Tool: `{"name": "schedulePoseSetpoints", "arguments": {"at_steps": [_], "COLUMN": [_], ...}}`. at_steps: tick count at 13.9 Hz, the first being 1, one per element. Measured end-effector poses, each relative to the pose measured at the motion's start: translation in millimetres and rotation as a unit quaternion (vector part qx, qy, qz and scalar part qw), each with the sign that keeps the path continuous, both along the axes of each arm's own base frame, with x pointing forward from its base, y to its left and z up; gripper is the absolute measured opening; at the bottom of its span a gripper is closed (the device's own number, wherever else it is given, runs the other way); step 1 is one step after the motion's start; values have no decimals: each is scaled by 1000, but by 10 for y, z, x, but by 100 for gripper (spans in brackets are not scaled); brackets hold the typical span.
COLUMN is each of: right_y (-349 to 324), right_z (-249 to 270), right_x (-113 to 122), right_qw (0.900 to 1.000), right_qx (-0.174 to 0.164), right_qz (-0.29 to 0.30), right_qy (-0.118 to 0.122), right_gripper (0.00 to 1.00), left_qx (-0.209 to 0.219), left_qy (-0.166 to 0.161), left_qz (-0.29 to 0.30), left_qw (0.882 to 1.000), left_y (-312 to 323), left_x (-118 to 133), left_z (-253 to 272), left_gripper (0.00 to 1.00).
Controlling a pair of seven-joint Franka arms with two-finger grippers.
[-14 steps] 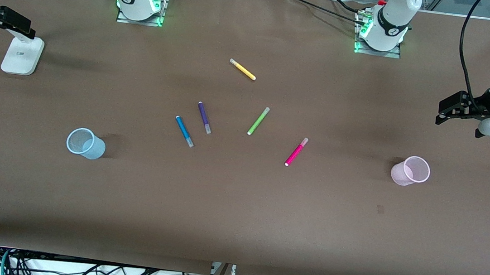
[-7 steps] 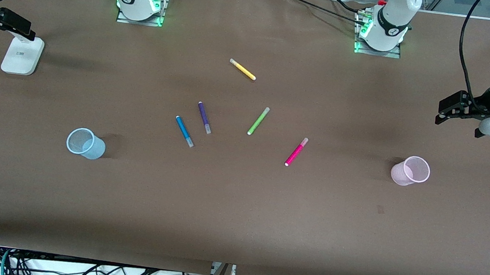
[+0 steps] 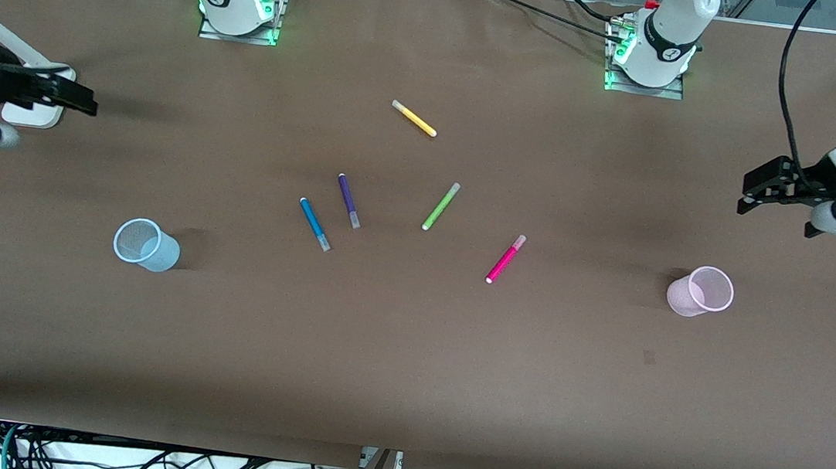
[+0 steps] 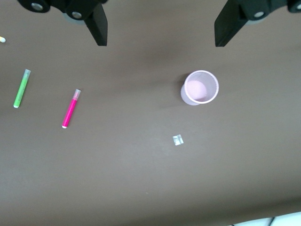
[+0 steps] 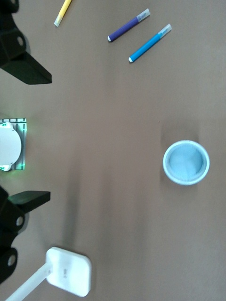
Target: Place pink and blue markers in matching cups
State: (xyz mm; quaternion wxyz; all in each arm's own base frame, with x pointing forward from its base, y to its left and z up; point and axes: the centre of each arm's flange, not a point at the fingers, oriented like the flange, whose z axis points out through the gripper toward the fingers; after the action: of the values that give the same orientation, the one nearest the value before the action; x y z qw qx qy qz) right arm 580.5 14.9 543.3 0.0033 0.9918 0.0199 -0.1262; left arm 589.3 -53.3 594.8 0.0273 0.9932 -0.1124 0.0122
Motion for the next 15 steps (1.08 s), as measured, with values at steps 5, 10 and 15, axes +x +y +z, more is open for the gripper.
{"name": "schedulePoseSetpoints", "arguments": {"at_steps": [5, 10, 15], "right_y": [547, 1339, 2201], "right_z": [-577, -1381, -2156], "right_x": [284, 484, 432], "right_qw": [999, 995, 989], "right_qx": [4, 7, 16], "right_qz": [40, 95, 149], "right_qy": [2, 3, 6], "right_gripper": [100, 100, 100], "left_qx": [-31, -46, 5], "left_qy": [5, -5, -4], "left_qz": [-29, -35, -72], "left_qw": [999, 998, 997], "left_y": [-953, -1791, -2126], "left_x": [342, 142, -291], "left_z": [-1062, -2395, -3080], "left_gripper": [100, 100, 100]}}
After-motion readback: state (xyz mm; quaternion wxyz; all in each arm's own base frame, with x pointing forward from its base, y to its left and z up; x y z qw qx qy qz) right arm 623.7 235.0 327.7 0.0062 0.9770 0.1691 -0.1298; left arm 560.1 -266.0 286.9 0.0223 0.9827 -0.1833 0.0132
